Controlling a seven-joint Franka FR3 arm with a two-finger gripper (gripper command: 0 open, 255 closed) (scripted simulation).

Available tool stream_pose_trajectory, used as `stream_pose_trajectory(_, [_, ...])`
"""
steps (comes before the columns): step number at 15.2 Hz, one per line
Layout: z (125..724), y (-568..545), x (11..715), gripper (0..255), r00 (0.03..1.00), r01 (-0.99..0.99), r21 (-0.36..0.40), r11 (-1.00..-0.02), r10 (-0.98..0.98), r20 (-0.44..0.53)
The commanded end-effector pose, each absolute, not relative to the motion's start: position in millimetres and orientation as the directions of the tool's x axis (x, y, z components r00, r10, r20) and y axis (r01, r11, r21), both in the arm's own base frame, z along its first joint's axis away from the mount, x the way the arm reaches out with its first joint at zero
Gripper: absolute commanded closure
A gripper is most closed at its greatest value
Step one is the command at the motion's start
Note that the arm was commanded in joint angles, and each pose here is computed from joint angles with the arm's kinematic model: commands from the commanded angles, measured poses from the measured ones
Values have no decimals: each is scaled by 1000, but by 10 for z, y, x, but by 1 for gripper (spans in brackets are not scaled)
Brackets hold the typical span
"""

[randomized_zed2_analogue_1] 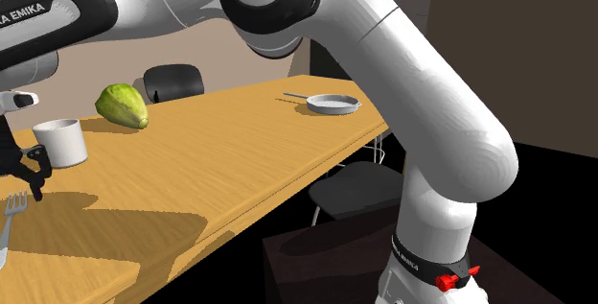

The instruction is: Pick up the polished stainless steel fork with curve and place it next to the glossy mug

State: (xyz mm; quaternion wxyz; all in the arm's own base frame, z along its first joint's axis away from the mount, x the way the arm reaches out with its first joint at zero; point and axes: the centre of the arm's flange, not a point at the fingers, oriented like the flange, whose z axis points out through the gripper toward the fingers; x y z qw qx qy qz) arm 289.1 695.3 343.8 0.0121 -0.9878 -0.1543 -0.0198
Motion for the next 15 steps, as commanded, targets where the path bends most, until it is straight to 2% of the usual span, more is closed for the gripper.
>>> stream_pose_trajectory(1, [3438,6953,2891,0,952,305,-18,-952,304,43])
stream_pose_trajectory(4, [3438,6953,2891,0,952,305,-18,-952,304,43])
stream_pose_trajectory(8, [3937,6938,2873,0,952,305,-18,-952,304,43])
stream_pose_trajectory(15, [3937,6938,2873,0,952,305,-18,-952,304,43])
